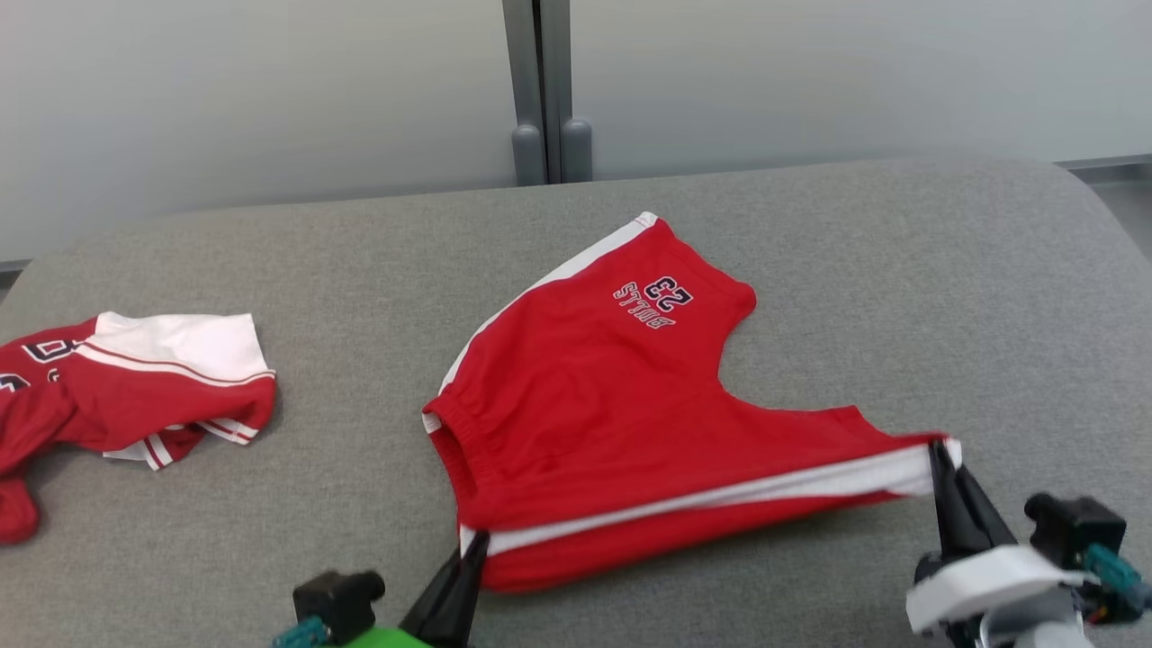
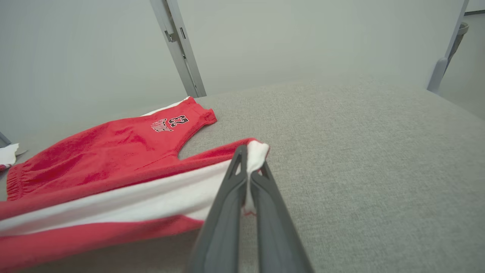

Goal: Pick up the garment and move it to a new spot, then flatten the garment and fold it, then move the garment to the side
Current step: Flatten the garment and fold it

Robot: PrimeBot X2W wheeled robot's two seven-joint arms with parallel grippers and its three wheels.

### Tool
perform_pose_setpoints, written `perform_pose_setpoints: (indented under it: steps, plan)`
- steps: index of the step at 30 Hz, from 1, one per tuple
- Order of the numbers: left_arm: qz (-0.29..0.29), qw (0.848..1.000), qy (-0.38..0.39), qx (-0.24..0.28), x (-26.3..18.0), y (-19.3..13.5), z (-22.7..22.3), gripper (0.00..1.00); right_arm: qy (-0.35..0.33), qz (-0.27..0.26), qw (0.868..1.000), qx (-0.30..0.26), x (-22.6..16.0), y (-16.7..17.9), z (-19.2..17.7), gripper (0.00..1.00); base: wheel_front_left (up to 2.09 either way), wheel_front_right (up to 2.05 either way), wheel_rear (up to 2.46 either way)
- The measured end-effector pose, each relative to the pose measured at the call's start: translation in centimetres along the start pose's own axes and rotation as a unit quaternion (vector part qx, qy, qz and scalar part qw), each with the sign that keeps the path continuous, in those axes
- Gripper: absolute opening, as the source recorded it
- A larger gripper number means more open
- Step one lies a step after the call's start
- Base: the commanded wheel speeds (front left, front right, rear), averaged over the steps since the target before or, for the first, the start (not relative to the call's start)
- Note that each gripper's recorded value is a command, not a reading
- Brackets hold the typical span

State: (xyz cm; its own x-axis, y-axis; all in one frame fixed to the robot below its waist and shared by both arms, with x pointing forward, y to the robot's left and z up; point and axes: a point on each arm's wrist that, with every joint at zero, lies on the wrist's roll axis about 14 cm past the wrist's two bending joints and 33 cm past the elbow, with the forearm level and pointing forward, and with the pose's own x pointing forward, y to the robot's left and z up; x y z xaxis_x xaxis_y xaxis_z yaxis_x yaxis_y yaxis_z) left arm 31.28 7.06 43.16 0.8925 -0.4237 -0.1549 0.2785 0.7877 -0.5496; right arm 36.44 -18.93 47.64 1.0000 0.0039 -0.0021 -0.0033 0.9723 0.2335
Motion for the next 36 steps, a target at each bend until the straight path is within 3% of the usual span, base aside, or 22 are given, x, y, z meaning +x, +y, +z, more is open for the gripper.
perform_pose_setpoints:
  steps: [9,18,23,24,25,26,27,28,29,36]
  plan:
    - [-0.042,0.996,-0.072,0.025,5.9,-0.8,7.2,0.0,-0.081,0.094,0.99,-0.068,10.9,6.7,5.8,0.0,0.0,0.0,0.0]
    - [-0.021,0.995,-0.095,0.022,10.2,2.5,10.7,0.0,-0.076,0.155,0.976,-0.133,21.1,12.4,5.6,0.0,0.0,0.0,0.0]
    - [0.008,0.997,-0.078,0.014,11.4,5.2,9.7,0.0,-0.044,0.179,0.969,-0.162,24.9,14.5,2.6,0.0,0.0,0.0,0.0]
    - [0.013,0.997,-0.075,0.014,11.5,5.7,9.5,0.02,-0.038,0.182,0.968,-0.166,25.4,14.8,2.0,0.0,0.0,0.0,0.0]
    - [0.02,0.997,-0.072,0.012,11.6,6.2,9.3,0.33,-0.03,0.185,0.968,-0.169,25.9,15.0,1.2,0.0,0.0,0.0,0.0]
    - [0.027,0.997,-0.069,0.009,11.7,6.7,9.0,0.48,-0.023,0.185,0.967,-0.173,26.4,15.1,0.5,0.11,0.0,0.0,0.0]
    - [0.033,0.997,-0.066,0.007,11.8,7.2,8.8,1.0,-0.016,0.184,0.967,-0.175,26.8,15.1,-0.2,0.47,0.0,0.0,0.0]
    - [0.039,0.997,-0.062,0.007,11.7,7.6,8.5,1.0,-0.012,0.185,0.967,-0.176,27.1,15.1,-0.8,0.87,0.0,0.0,0.0]
    - [0.047,0.997,-0.059,0.005,11.6,8.2,8.2,1.0,-0.006,0.186,0.967,-0.175,27.3,15.2,-1.5,1.0,0.0,0.0,0.0]
    - [0.093,0.994,-0.05,-0.002,10.0,10.9,7.2,1.0,0.024,0.19,0.966,-0.172,27.8,15.7,-4.7,1.0,0.0,0.0,0.0]
